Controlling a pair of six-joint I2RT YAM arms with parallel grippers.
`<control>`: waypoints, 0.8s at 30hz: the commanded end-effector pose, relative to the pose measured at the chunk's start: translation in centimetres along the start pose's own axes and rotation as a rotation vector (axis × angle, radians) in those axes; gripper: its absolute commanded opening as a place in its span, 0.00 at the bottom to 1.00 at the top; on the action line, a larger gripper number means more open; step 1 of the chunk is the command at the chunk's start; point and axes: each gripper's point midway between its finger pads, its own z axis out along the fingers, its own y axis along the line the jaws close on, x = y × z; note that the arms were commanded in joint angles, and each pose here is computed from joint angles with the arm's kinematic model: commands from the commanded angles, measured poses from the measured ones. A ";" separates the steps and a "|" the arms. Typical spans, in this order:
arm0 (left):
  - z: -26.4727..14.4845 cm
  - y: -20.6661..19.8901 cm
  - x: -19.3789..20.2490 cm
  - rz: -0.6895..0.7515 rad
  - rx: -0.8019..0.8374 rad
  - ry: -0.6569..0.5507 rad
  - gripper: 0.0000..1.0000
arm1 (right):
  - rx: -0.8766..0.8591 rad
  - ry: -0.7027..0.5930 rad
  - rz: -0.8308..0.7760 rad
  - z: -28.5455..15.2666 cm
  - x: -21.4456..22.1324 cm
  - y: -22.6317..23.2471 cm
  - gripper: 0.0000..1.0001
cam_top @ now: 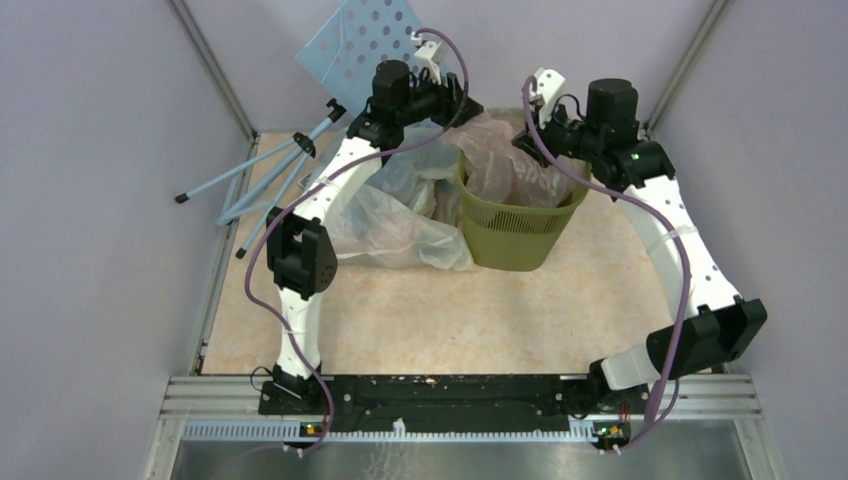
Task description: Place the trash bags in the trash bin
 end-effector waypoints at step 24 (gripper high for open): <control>0.1 0.4 1.0 -0.030 -0.009 0.025 0.55 | -0.388 -0.140 0.322 -6.6 -1.0 12.8 0.00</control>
